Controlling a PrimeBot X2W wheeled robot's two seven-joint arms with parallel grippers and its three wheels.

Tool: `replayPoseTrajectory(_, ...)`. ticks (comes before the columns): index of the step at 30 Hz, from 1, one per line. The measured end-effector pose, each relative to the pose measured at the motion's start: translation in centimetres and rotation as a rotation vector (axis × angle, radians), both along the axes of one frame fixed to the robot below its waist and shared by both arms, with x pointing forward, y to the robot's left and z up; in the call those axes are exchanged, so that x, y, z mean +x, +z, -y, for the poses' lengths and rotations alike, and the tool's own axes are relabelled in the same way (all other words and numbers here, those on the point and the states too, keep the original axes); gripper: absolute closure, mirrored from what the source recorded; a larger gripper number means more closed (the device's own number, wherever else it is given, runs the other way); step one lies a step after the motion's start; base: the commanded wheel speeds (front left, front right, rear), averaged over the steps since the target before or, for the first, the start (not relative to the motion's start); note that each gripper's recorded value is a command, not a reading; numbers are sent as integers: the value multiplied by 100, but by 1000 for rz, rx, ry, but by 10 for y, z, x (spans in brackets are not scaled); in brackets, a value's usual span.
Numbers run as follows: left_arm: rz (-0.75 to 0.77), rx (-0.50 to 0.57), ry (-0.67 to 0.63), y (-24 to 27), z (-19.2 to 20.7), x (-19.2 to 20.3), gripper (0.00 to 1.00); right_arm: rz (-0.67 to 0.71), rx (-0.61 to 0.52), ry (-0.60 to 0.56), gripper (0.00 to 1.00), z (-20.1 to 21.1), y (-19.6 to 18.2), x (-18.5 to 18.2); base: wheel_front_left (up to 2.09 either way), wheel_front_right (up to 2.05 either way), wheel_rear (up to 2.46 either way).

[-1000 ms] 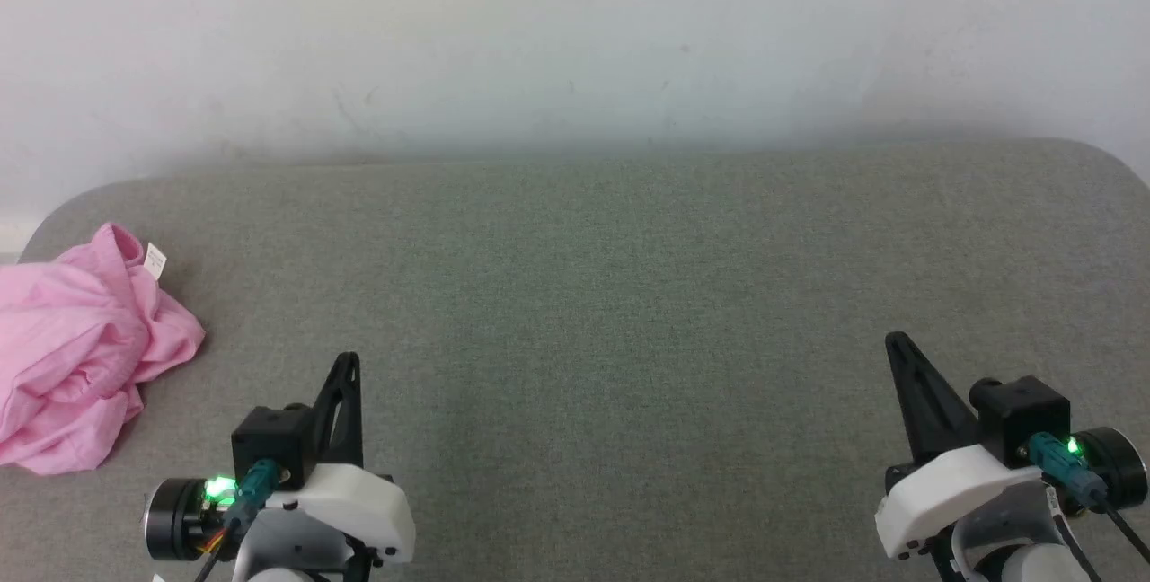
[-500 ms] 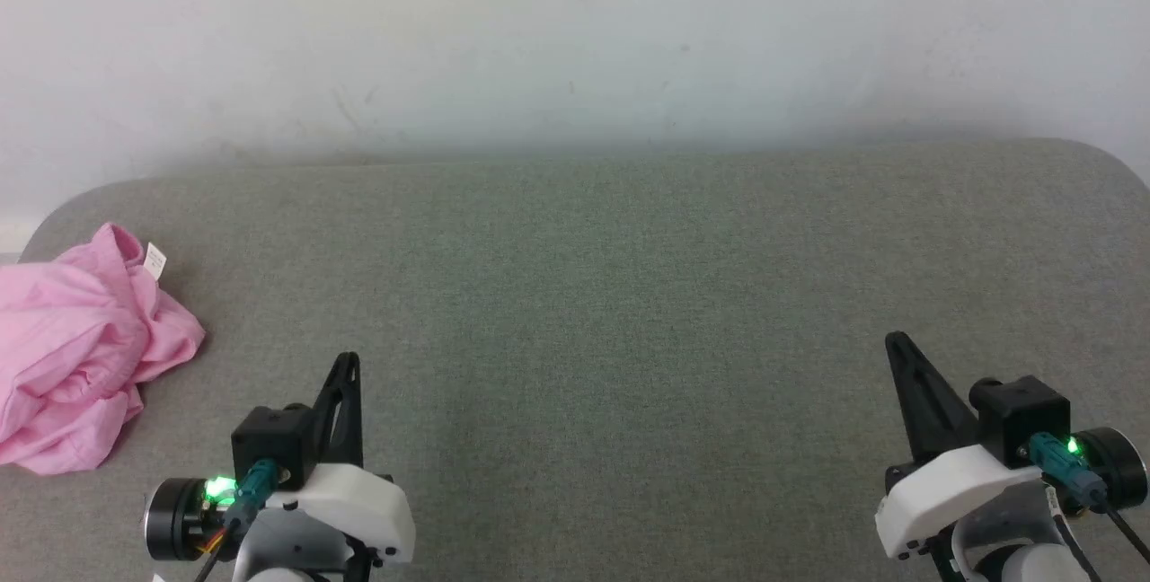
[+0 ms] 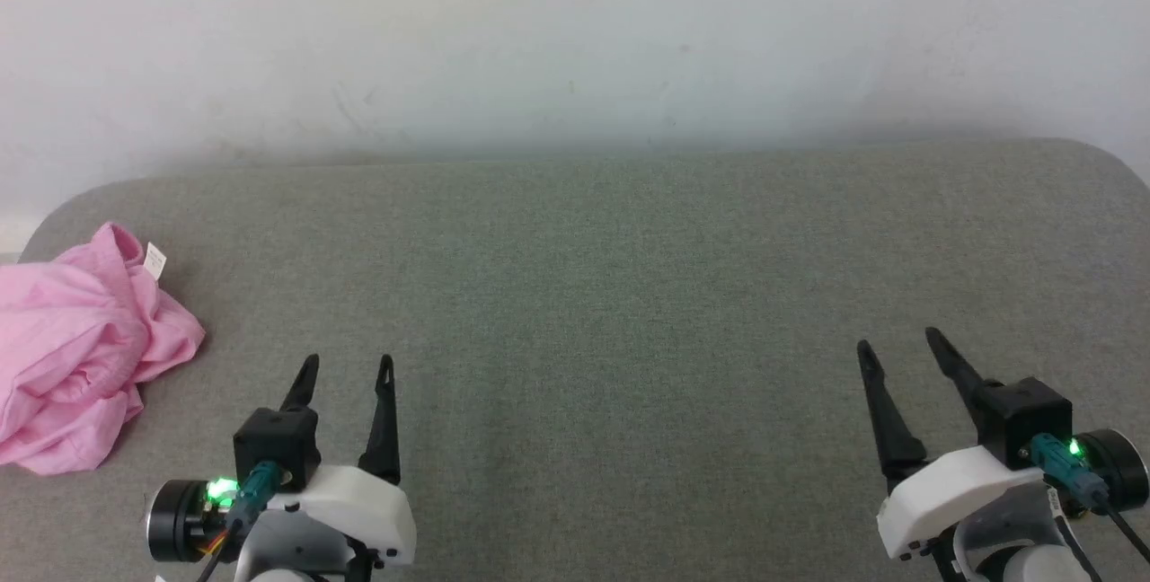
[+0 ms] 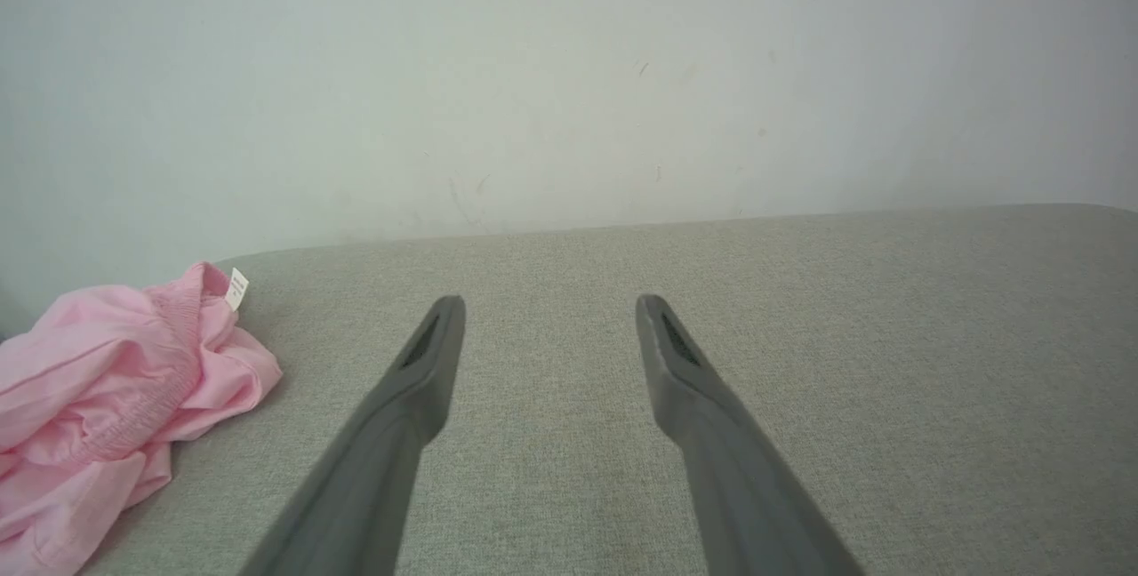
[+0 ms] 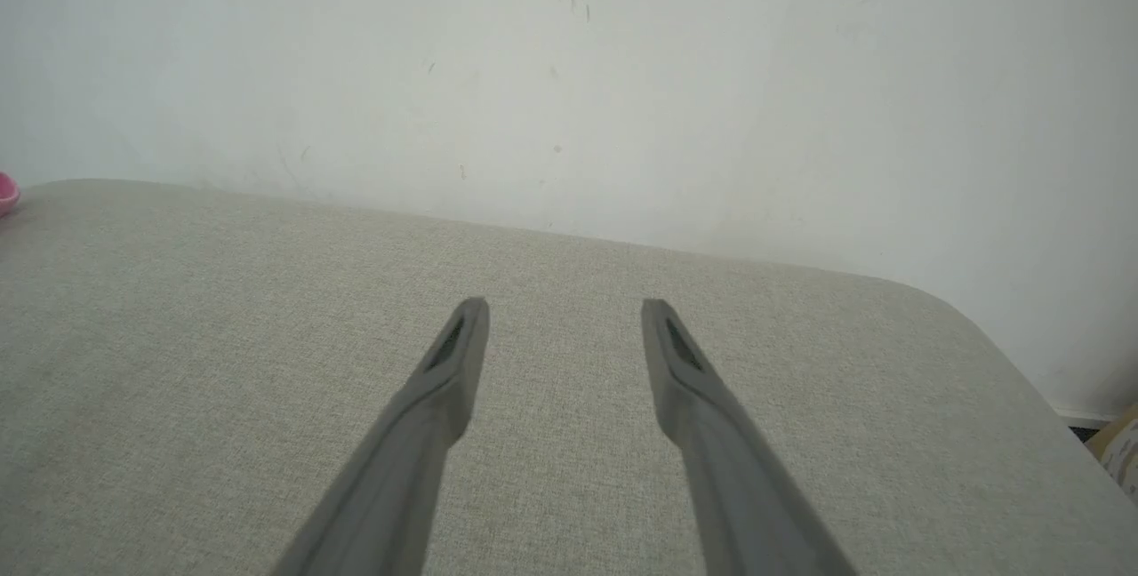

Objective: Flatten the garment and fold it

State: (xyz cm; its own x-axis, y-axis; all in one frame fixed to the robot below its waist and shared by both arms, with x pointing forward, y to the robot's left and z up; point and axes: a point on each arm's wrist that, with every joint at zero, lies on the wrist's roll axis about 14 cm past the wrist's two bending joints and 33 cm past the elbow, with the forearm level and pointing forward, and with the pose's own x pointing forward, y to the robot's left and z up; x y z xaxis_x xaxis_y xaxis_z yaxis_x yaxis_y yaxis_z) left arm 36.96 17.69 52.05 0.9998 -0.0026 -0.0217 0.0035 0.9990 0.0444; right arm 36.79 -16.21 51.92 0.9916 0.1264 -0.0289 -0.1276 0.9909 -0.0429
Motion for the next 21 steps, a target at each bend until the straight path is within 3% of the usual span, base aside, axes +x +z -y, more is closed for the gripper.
replayPoseTrajectory(21,15,-29,12,-3,-4,-3,0,37,24,14,0,-5,4,2,0,0,0)
